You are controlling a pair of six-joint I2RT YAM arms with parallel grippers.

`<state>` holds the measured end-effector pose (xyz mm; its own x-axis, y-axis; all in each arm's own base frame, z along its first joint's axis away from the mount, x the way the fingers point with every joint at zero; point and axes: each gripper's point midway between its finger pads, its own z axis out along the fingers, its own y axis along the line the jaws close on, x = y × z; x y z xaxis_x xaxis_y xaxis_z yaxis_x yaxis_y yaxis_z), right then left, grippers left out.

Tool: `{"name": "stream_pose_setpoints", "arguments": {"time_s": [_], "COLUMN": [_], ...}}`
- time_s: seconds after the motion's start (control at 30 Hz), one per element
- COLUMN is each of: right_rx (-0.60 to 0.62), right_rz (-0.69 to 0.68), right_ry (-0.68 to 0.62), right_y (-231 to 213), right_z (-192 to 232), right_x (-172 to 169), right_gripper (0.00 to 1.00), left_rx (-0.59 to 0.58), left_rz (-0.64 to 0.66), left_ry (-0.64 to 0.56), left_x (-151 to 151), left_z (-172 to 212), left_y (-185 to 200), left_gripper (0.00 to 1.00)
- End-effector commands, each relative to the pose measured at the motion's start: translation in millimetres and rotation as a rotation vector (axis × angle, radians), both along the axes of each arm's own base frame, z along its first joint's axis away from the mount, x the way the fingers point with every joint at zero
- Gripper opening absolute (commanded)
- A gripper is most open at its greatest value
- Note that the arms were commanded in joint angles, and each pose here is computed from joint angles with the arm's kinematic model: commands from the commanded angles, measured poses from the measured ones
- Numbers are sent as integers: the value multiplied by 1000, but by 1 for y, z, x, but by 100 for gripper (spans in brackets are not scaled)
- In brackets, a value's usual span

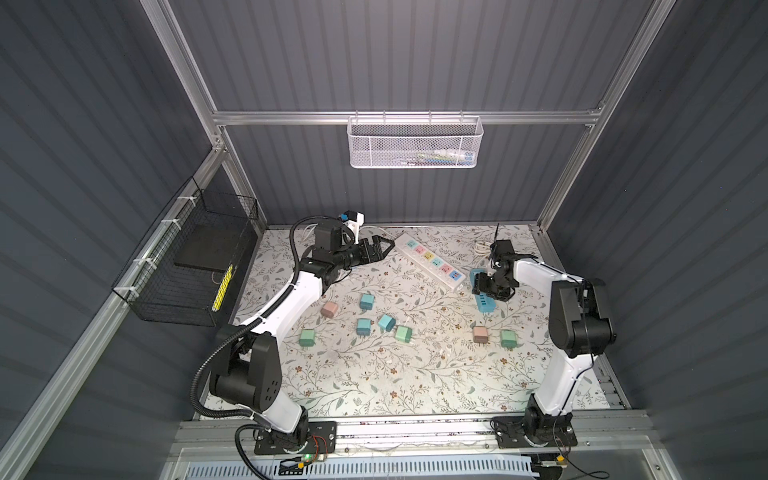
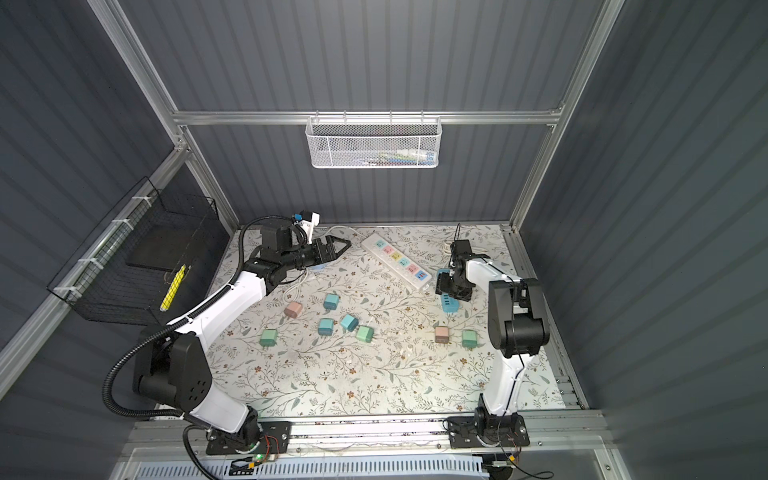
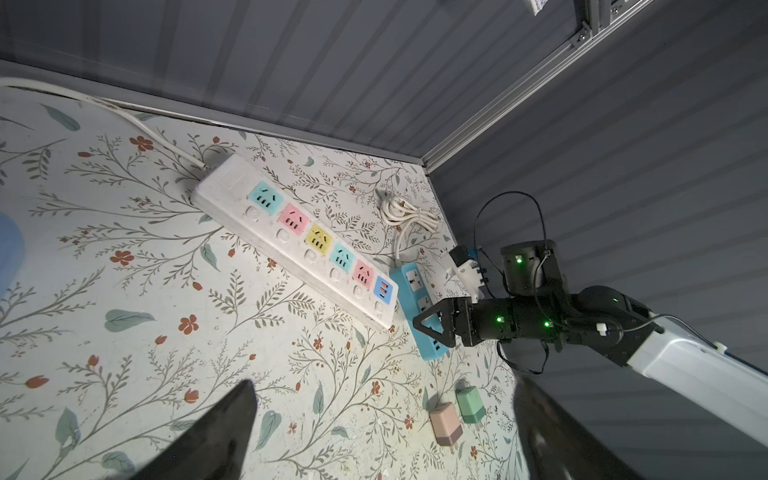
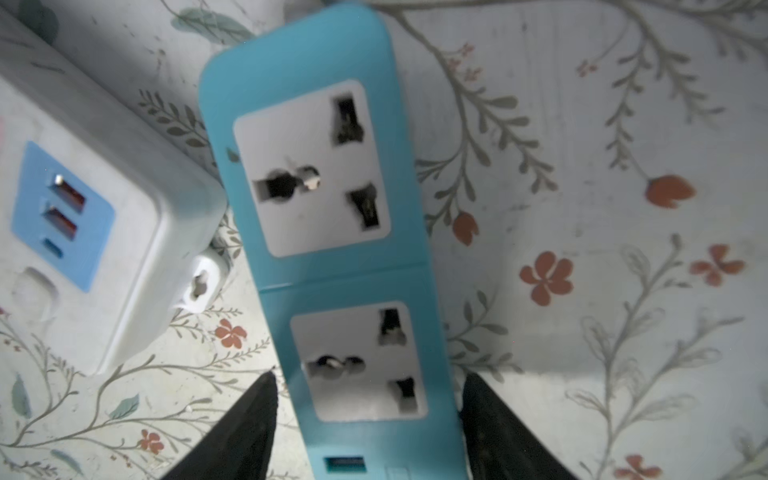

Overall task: Insert the plug
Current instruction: 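Reach the right gripper down to the pink plug adapter and grasp it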

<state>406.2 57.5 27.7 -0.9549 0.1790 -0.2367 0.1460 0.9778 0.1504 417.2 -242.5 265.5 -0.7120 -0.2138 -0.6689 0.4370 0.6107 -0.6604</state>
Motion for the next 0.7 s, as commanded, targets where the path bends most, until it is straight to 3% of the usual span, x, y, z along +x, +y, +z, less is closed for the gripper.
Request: {"name": "stream_pose_setpoints", "arguments": {"time_s": [0.0, 0.13, 0.47, 0.5, 0.53, 0.67], "right_rx": [-90, -143, -107, -110, -106, -112], "right_rz": [6, -16, -66, -69, -74, -81], "right_ry": [45, 25, -12, -14, -17, -44], "right_y": [-2, -2, 25, 26, 27, 24], "right_z": [-2, 3, 6, 5, 5, 18], "right_x": [-12, -19, -68, -73, -76, -79], "right_gripper": [60, 44, 41, 45, 55, 69], "left_rx": [-9, -3, 8, 7, 6, 10], "left_rz": [-23, -20, -20, -20, -22, -36], "left_ry": [1, -1, 0, 1, 5, 17], "left_x": [-4, -4, -5, -5, -5, -7], "left_z": [1, 1, 0, 0, -1, -5], "left_y": [-2, -2, -1, -2, -3, -9], "left_gripper": [96, 96, 95, 95, 95, 95]}}
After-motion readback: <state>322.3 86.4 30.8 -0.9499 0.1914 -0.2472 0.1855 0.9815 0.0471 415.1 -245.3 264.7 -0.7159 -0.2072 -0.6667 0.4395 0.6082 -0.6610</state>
